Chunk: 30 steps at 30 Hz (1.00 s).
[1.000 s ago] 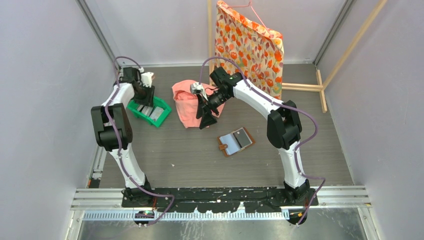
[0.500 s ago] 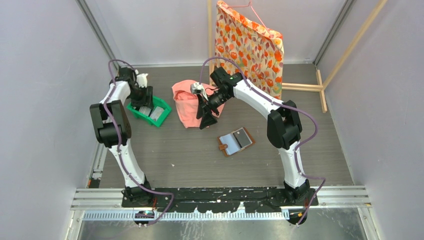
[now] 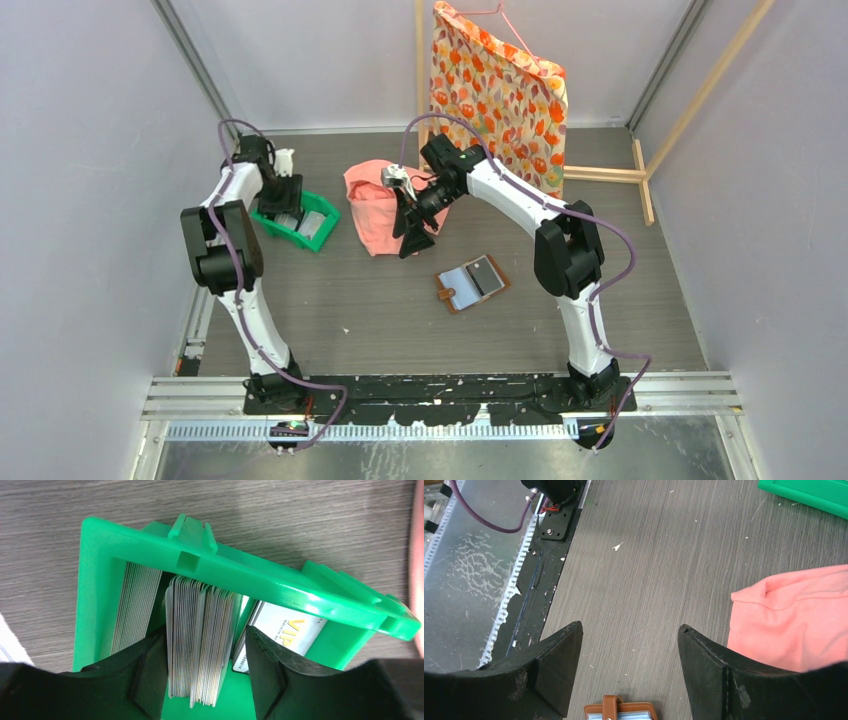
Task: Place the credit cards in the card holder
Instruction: Pick up the credit card from the storage box.
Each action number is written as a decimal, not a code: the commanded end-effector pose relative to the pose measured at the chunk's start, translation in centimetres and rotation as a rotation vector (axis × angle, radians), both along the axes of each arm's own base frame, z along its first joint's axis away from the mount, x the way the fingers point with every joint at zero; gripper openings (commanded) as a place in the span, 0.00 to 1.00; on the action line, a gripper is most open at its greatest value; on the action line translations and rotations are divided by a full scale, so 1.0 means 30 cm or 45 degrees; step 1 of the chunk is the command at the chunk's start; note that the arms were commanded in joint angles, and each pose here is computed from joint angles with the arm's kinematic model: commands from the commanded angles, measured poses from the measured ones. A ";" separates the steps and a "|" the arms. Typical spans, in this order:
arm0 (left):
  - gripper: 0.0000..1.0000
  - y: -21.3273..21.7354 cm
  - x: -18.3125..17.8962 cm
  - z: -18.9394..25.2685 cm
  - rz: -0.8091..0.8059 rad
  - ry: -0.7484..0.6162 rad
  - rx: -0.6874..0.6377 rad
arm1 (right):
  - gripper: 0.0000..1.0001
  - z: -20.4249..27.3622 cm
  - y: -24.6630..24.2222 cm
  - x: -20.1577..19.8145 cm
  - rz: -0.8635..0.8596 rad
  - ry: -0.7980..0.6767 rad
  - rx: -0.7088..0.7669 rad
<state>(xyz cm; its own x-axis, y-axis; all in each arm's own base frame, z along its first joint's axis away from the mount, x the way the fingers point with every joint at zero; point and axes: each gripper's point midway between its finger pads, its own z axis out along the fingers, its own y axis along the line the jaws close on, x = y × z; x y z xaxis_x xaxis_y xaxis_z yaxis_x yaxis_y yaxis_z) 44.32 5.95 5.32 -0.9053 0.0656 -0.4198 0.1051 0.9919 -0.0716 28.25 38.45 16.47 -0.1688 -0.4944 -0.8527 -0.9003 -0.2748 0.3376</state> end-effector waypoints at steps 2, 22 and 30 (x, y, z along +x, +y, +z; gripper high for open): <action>0.58 0.032 0.044 0.102 -0.016 -0.136 0.222 | 0.74 0.106 -0.002 -0.016 0.011 -0.048 0.087; 0.57 -0.040 0.055 0.185 -0.118 -0.292 0.360 | 0.74 0.105 0.001 -0.019 0.016 -0.030 0.095; 0.56 -0.051 0.057 0.112 -0.156 -0.228 0.353 | 0.74 0.102 0.000 -0.021 0.016 -0.025 0.094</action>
<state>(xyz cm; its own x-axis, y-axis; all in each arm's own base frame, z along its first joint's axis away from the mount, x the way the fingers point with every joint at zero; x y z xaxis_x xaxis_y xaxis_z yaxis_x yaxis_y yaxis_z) 45.01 3.97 9.20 -0.8086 0.2836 -0.5155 0.2022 0.9567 0.2092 27.97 38.50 16.47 -0.1831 -0.4870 -0.8540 -0.8924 -0.2821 0.3522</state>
